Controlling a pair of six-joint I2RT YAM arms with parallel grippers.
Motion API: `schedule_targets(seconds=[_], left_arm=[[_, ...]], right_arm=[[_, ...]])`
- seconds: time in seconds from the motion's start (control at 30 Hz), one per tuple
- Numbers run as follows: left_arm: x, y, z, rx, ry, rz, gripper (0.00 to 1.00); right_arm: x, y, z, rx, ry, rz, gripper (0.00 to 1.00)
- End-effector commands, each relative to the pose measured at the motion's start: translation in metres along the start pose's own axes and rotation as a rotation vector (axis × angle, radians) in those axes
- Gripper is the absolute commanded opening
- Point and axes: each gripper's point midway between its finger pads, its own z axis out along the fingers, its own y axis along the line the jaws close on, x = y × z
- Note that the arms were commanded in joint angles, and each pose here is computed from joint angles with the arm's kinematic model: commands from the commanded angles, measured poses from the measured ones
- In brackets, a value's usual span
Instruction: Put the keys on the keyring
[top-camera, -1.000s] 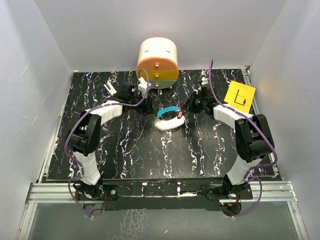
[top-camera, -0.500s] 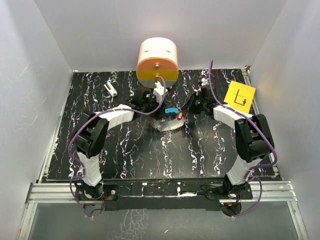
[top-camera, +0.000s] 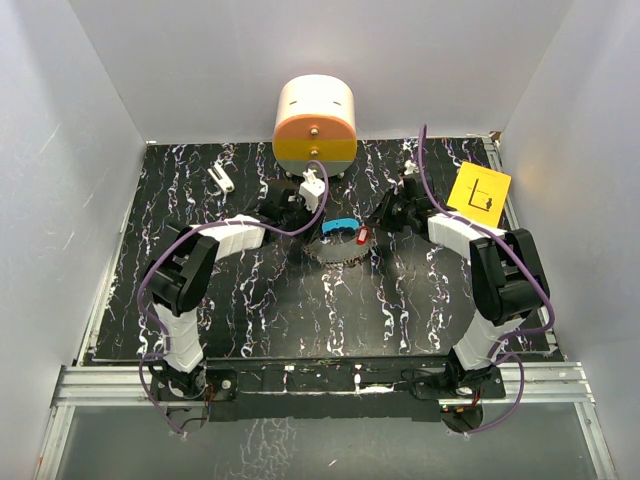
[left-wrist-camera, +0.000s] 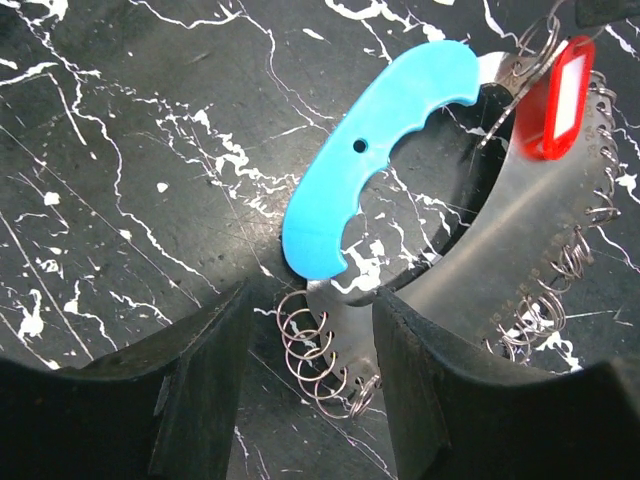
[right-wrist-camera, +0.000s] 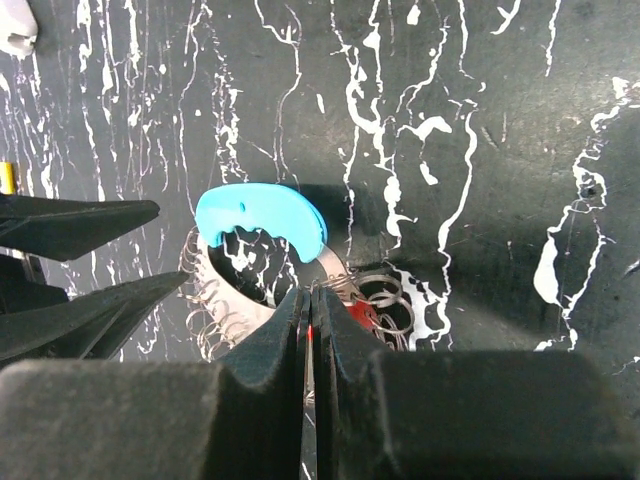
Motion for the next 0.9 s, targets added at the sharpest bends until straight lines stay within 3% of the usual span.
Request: schedule_targets(seconds=[0.0,0.17,0.3,0.33,0.37,0.43,0.47,0.53,0.57,0.6,0.63,0.67,0.7,0.87], left_arm=[[-0.016,0.007,-0.003,-0.031,-0.051,0.022,0.50],[-0.014,0.006,-0.002,-0.028,-0.051,0.016,0.50],[-0.014,0.006,-0.003,-0.032,-0.054,0.016,0.50],[-0.016,0.007,-0.005,-0.036,-0.059,0.017,0.50],[-0.018,0.006,-0.007,-0.037,-0.064,0.019,0.50],[-0.022,0.005,-0.011,-0.038,-0.076,0.023,0.50],[-0.024,0.005,-0.013,-0.039,-0.080,0.027,0.50],[-0.026,0.005,-0.016,-0.041,-0.085,0.031,0.50],[-0.027,0.005,-0.017,-0.042,-0.088,0.034,0.50],[-0.027,0.005,-0.017,-0.042,-0.087,0.034,0.50],[-0.027,0.005,-0.018,-0.042,-0.089,0.034,0.50],[-0.027,0.004,-0.018,-0.040,-0.088,0.032,0.50],[-0.027,0.004,-0.018,-0.039,-0.090,0.032,0.50],[-0.029,0.004,-0.021,-0.041,-0.094,0.035,0.50]], right_arm=[[-0.030,0.033,-0.020,-0.086,-0.109,-0.056,0.08],[-0.024,0.026,-0.012,-0.071,-0.087,-0.046,0.08],[-0.021,0.030,-0.036,-0.086,-0.118,-0.054,0.08],[0.040,-0.014,-0.052,0.063,0.114,-0.139,0.53],[0.053,-0.022,-0.060,0.091,0.162,-0.161,0.96],[0.049,-0.021,-0.063,0.095,0.144,-0.178,0.96],[0.047,-0.022,-0.063,0.105,0.143,-0.186,0.87],[0.047,-0.024,-0.061,0.114,0.168,-0.196,0.52],[0.050,-0.028,-0.061,0.127,0.194,-0.197,0.42],[0.053,-0.031,-0.059,0.139,0.214,-0.198,0.45],[0.056,-0.035,-0.058,0.151,0.235,-0.198,0.58],[0.059,-0.039,-0.057,0.168,0.253,-0.193,0.83],[0.061,-0.043,-0.056,0.181,0.264,-0.192,0.97],[0.061,-0.046,-0.057,0.195,0.260,-0.198,0.98]])
